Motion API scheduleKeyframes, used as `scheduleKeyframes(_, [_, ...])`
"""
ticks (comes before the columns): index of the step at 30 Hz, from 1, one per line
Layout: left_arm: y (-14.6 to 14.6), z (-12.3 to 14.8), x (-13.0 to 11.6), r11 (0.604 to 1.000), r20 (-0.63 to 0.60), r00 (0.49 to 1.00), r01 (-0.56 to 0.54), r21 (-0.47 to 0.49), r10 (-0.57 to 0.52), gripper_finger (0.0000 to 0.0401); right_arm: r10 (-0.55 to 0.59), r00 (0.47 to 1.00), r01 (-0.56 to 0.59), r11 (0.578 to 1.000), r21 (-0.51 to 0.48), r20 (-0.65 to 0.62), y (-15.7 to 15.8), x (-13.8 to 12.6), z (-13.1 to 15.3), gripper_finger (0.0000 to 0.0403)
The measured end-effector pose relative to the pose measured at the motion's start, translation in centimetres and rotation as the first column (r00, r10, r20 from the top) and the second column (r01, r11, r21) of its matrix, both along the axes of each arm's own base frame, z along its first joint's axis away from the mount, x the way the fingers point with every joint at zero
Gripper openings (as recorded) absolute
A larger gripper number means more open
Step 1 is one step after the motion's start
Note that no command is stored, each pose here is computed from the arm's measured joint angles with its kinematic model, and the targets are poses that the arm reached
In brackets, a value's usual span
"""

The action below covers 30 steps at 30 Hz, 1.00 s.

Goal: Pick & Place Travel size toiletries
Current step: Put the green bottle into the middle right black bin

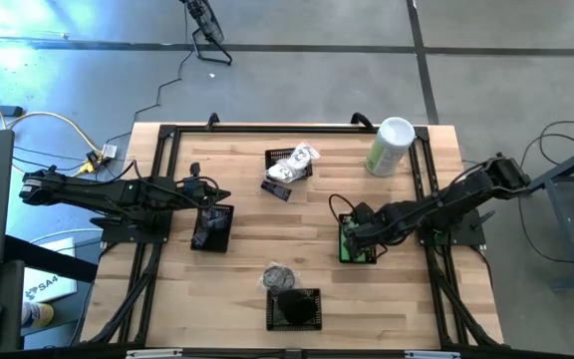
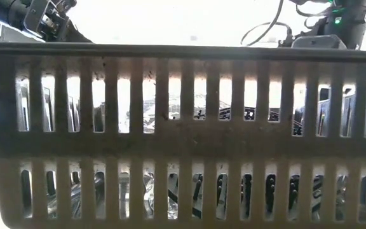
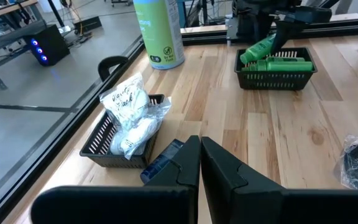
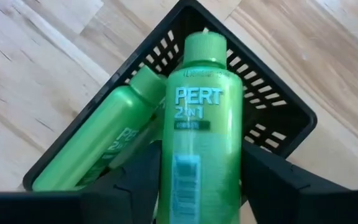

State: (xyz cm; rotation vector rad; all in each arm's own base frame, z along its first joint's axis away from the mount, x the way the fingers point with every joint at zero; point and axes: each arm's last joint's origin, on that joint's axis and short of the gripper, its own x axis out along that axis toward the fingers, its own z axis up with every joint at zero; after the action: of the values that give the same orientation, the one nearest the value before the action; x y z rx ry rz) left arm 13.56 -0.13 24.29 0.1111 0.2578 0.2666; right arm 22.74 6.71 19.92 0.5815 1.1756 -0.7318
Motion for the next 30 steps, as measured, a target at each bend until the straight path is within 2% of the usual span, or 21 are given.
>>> scheduleKeyframes(7, [0.0, 0.0, 0.0, 1.000, 0.000, 1.000, 0.000, 0.000, 0.000, 0.0010, 0.035, 0.999, -0.035, 0.999, 0.009, -0.011, 0.1, 0.0, 0.0, 0.0258])
scheduleKeyframes(12, [0.0, 0.0, 0.0, 1.000, 0.000, 1.000, 0.000, 0.000, 0.000, 0.0010, 0.064, 0.998, -0.063, 0.998, 0.024, -0.017, 0.1, 0.1, 0.2, 0.0269])
scheduleKeyframes(16, [0.0, 0.0, 0.0, 1.000, 0.000, 1.000, 0.000, 0.000, 0.000, 0.0010, 0.092, 0.995, -0.091, 0.996, 0.026, -0.025, 0.2, 0.2, 0.7, 0.0257])
scheduleKeyframes(23, [0.0, 0.0, 0.0, 1.000, 0.000, 1.000, 0.000, 0.000, 0.000, 0.0010, 0.122, 0.992, -0.115, 0.983, 0.144, -0.043, 0.6, 0.4, 1.7, 0.0223])
scheduleKeyframes(30, [0.0, 0.0, 0.0, 1.000, 0.000, 1.000, 0.000, 0.000, 0.000, 0.0010, 0.187, 0.982, -0.190, 0.969, 0.159, 0.032, 0.9, 1.2, 2.0, 0.0189])
